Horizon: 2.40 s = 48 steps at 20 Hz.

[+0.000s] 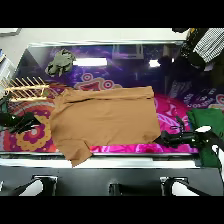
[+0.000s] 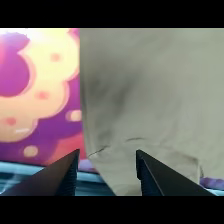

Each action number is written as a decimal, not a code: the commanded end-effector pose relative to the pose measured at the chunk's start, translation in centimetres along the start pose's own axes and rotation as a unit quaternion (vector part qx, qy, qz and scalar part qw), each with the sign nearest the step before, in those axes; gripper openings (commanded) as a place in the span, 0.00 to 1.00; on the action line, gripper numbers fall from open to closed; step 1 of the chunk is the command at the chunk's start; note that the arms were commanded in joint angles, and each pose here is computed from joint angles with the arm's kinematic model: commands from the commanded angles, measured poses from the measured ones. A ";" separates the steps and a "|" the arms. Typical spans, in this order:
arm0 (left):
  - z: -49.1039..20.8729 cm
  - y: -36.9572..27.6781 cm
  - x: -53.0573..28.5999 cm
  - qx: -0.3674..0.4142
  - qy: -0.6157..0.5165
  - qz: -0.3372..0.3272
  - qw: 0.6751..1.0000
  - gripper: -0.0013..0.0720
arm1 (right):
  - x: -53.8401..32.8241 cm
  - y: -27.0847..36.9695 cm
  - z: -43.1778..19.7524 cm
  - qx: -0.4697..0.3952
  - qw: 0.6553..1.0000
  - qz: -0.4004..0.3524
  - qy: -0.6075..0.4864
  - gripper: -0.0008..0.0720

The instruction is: Fold the clothes and pants, and hang the long-sleeved shirts on hangers.

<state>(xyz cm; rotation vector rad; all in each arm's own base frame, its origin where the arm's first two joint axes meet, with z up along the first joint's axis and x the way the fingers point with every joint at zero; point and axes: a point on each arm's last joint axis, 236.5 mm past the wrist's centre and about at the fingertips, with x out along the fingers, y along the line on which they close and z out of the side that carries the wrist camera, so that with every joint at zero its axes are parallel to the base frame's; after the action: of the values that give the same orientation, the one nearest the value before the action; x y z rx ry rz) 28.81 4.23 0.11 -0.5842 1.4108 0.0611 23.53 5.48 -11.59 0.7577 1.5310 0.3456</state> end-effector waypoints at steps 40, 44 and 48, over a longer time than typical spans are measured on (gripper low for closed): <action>4.4 -9.6 0.2 0.033 -0.112 -0.166 0.979 0.04 | -14.1 17.9 7.2 -0.173 0.936 0.057 -0.300 0.05; 9.2 -17.1 -15.5 0.129 -0.260 -0.193 0.937 0.04 | -24.6 26.7 8.8 -0.256 0.875 0.044 -0.410 0.05; 6.5 -19.6 -33.7 0.171 -0.446 -0.135 0.868 0.04 | -37.3 35.0 2.9 -0.348 0.780 0.005 -0.520 0.05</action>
<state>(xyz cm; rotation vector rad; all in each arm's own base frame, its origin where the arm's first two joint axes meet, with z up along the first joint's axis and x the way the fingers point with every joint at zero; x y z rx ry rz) 40.01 -0.73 27.50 -0.4701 0.6258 -0.2173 36.45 6.98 28.63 0.3610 0.4652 0.4115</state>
